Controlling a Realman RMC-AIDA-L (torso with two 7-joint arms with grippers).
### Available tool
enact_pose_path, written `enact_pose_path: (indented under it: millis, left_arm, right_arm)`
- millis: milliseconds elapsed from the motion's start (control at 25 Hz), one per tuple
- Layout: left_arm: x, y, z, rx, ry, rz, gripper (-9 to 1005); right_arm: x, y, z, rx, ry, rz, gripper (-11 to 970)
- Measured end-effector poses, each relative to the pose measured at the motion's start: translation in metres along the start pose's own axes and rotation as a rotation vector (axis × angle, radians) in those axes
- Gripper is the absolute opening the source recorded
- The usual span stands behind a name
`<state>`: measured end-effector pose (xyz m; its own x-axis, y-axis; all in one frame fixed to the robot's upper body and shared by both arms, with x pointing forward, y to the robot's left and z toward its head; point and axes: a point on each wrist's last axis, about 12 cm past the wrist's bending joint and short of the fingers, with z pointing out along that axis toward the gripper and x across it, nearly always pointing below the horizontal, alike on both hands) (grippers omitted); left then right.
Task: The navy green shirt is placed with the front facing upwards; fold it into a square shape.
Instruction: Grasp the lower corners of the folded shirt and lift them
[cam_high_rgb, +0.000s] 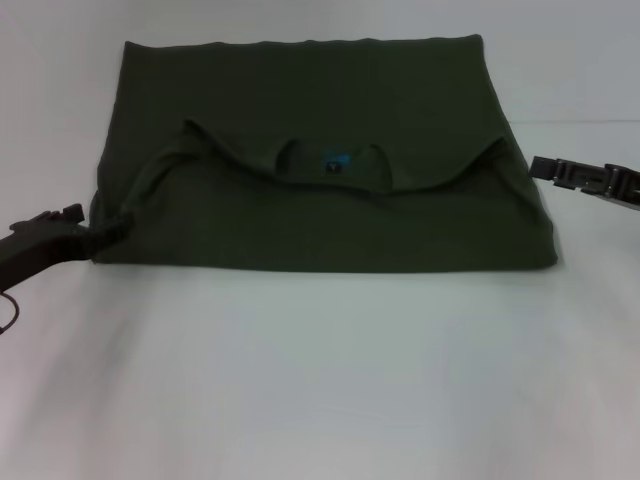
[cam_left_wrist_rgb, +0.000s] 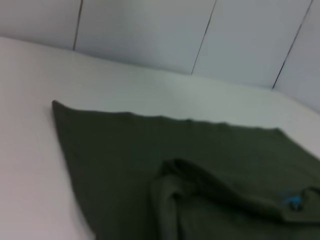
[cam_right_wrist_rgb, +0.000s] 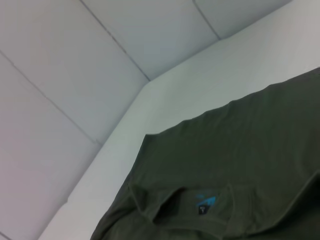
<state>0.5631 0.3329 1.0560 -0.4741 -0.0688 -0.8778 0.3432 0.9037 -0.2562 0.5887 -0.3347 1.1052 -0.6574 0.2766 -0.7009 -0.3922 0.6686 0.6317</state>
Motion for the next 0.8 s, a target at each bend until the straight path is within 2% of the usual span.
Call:
enact_pose_path:
  millis: [360, 800]
  left_arm:
    - [0.011, 0.002, 0.0, -0.033, 0.062, 0.135, 836]
    - [0.018, -0.004, 0.015, -0.066, 0.127, 0.211, 834]
  right_arm:
    - [0.003, -0.001, 0.001, 0.003, -0.014, 0.019, 761]
    - [0.01, -0.003, 0.001, 0.014, -0.016, 0.037, 762]
